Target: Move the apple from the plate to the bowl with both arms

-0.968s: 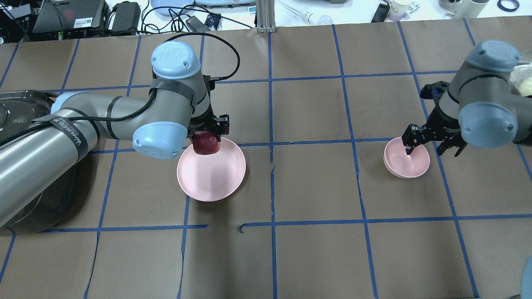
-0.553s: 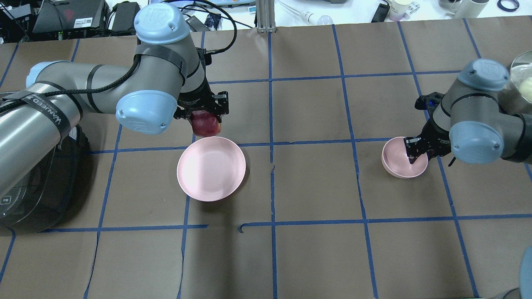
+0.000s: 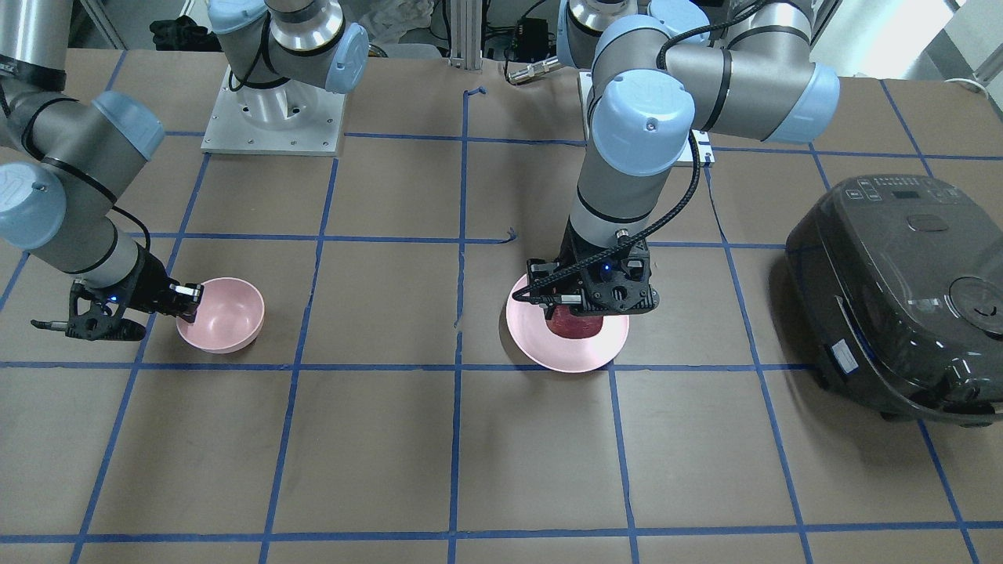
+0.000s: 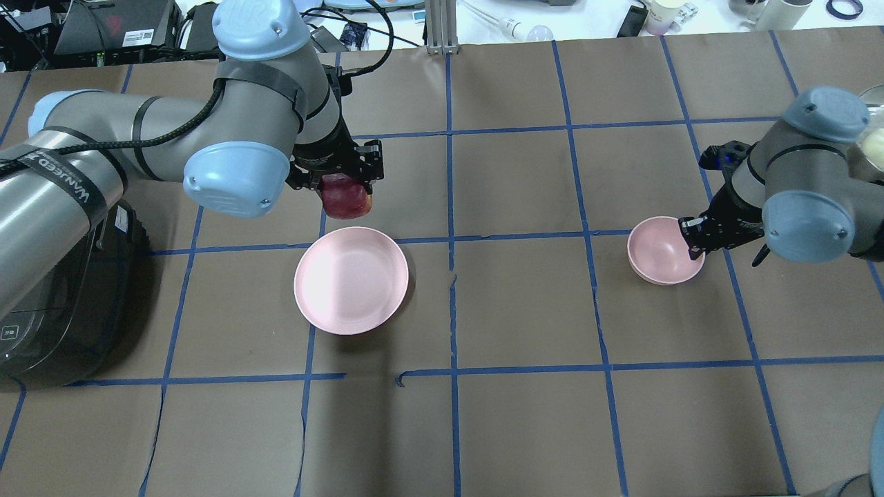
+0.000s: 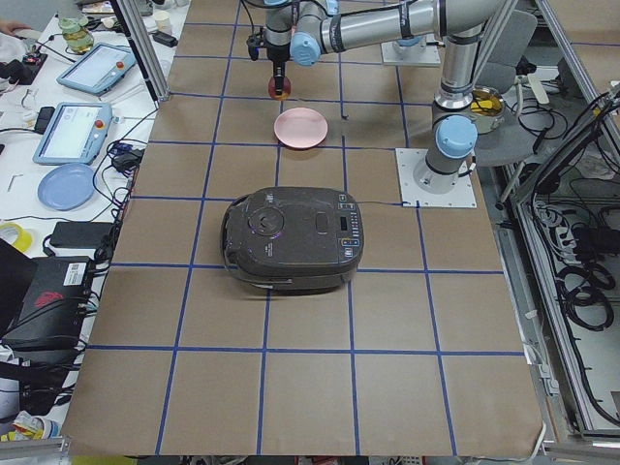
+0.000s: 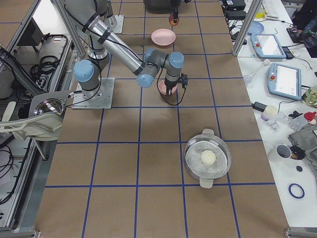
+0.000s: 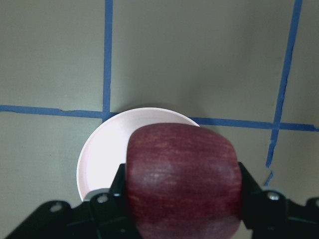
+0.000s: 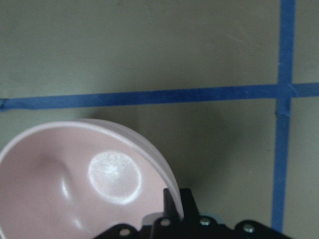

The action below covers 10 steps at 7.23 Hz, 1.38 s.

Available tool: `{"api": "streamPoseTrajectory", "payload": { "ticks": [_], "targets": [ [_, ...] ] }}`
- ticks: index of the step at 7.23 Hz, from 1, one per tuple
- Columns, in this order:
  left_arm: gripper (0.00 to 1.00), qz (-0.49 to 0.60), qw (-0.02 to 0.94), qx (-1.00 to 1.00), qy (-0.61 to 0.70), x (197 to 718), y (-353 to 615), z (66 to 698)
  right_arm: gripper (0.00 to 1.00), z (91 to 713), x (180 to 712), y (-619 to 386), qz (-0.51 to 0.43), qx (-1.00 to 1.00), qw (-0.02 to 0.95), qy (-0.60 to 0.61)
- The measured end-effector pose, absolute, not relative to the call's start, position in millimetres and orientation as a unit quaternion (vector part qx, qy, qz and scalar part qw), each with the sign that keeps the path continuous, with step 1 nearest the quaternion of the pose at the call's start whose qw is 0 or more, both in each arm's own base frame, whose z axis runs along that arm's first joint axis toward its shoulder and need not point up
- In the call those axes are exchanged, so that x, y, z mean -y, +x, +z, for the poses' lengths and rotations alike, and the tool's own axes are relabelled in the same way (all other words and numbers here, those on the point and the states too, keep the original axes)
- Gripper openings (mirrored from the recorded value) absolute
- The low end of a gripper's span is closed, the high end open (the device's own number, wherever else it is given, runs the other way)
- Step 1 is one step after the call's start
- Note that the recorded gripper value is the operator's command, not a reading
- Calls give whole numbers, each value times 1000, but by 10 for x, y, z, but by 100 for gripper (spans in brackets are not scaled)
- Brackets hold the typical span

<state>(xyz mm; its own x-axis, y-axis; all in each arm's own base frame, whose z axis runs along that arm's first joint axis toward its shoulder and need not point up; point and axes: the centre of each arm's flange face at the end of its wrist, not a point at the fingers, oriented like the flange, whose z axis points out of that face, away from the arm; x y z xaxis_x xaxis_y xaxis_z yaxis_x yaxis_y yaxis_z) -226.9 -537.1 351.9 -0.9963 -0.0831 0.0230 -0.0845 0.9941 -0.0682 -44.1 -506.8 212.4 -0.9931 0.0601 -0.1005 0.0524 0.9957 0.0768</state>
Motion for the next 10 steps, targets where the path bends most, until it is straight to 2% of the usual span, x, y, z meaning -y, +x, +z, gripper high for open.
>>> {"api": "streamPoseTrajectory", "payload": {
  "ticks": [2, 5, 7, 8, 9, 10],
  "targets": [
    [2, 35, 15, 998, 40, 5346, -2300, 3546, 0, 2144, 5111, 0, 37, -994, 97, 19],
    [2, 34, 12, 999, 40, 5331, -2300, 3532, 0, 2093, 5017, 1123, 57, -993, 99, -17],
    [2, 31, 10, 999, 40, 5335, -2298, 3493, 0, 2025, 4968, 1425, 66, -991, 117, -13],
    [2, 30, 9, 999, 40, 5336, -2296, 3476, 88, 1995, 4964, 1472, 69, -990, 124, -13],
    [2, 29, 10, 999, 40, 5334, -2296, 3475, 100, 1979, 4966, 1487, 70, -989, 127, -15],
    [2, 29, 12, 999, 39, 5330, -2315, 3477, 100, 1986, 4971, 1489, 69, -989, 128, -18]
  ]
}}
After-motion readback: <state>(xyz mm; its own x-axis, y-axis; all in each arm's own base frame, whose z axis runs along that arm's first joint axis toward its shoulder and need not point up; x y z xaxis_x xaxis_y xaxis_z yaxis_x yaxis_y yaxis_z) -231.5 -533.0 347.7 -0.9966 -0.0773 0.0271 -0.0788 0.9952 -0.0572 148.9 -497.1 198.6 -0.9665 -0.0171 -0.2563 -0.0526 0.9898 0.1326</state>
